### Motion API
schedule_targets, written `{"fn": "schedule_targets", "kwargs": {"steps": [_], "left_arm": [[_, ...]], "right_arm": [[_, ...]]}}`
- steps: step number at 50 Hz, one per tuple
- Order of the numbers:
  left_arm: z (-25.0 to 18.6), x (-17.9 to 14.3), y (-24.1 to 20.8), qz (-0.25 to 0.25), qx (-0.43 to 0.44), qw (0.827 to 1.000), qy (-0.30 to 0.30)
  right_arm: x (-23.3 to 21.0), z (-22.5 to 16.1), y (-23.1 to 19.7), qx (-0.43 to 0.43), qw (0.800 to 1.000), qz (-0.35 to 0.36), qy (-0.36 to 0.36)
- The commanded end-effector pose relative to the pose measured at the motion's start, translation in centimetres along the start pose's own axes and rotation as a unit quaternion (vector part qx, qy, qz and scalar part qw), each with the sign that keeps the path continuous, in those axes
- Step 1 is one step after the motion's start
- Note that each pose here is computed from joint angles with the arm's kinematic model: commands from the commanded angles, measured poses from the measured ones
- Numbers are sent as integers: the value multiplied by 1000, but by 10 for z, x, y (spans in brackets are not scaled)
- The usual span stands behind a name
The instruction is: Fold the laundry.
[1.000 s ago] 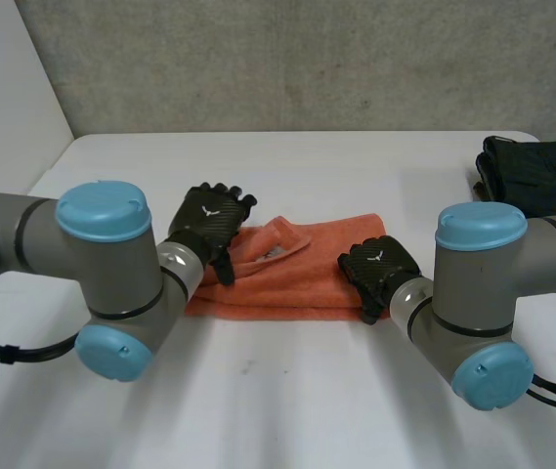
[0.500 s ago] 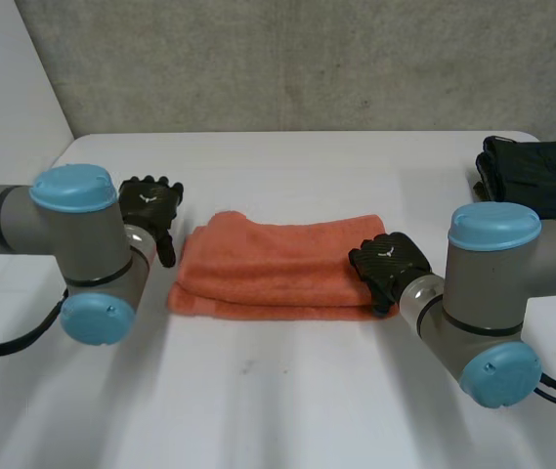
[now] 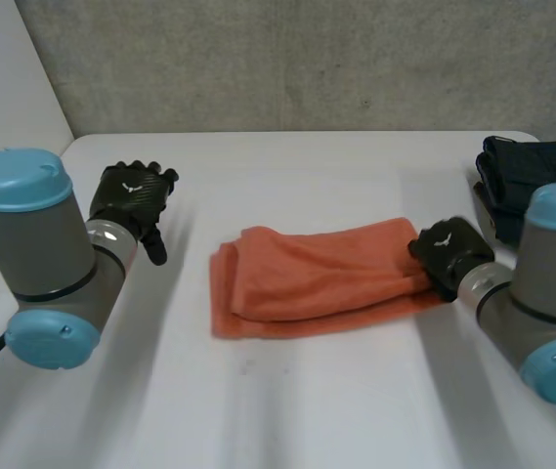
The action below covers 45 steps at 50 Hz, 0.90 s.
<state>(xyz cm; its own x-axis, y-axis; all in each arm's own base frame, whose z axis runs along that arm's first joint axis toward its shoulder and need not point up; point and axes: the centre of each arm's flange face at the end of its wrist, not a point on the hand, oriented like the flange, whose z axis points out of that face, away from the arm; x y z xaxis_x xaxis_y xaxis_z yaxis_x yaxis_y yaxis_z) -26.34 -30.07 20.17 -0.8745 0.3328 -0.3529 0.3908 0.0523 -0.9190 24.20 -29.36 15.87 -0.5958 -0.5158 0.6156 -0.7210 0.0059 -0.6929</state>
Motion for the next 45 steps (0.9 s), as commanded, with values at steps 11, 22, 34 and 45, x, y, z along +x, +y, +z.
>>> {"fn": "schedule_targets", "kwargs": {"steps": [11,22,34,45], "left_arm": [[-13,-5,-11,-27,16,999,8],[-14,3,-19,-58,32,998,24],[-21,75,-36,-73,75,980,169],[-9,124,0,-53,-9,977,206]], "right_arm": [[-120,-35,-117,248,948,-134,-147],[-126,-40,-122,233,954,-4,-189],[-26,-1,-80,82,935,316,-139],[-37,26,-62,37,944,304,-124]]}}
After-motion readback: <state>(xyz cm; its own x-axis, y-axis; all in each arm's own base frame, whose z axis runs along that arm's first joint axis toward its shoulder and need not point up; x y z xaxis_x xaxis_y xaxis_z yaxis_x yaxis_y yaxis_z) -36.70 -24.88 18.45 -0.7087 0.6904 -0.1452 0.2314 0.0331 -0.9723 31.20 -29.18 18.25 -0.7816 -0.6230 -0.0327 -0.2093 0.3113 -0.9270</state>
